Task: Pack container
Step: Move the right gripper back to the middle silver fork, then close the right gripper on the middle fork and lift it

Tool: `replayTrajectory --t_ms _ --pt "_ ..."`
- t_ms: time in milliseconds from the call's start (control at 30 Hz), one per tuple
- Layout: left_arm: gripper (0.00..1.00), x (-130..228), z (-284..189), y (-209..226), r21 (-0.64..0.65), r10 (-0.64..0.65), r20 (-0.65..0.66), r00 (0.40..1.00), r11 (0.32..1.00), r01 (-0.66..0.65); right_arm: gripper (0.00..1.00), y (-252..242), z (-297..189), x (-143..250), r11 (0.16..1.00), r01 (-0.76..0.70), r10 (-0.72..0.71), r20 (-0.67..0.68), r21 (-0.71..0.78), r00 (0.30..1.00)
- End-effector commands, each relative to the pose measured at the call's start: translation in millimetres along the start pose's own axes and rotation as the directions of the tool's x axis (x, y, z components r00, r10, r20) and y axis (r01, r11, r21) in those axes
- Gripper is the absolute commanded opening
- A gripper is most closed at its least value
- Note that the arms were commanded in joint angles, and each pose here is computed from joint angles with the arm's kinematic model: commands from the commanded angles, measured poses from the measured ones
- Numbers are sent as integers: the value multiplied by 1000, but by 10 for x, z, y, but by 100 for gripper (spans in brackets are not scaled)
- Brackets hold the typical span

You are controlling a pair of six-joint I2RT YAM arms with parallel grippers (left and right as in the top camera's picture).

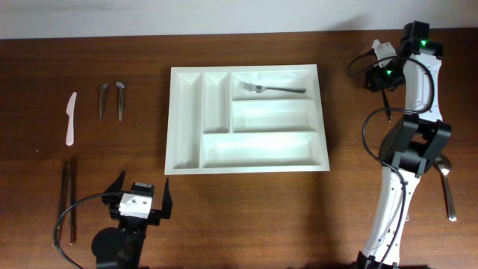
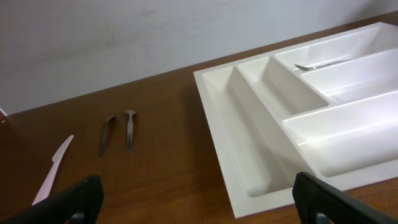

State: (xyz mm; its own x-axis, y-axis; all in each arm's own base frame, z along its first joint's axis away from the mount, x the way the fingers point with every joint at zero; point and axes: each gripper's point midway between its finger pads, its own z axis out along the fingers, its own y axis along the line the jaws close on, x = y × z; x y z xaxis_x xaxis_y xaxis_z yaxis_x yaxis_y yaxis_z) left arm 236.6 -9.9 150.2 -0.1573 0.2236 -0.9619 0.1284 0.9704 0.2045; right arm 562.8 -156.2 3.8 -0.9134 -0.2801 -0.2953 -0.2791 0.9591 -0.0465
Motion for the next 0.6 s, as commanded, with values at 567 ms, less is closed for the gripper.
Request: replayTrajectory --t_ms 567 --pt "99 19 5 -5 -1 -2 -4 1000 1000 2 7 -47 255 177 1000 5 -3 -69 29 998"
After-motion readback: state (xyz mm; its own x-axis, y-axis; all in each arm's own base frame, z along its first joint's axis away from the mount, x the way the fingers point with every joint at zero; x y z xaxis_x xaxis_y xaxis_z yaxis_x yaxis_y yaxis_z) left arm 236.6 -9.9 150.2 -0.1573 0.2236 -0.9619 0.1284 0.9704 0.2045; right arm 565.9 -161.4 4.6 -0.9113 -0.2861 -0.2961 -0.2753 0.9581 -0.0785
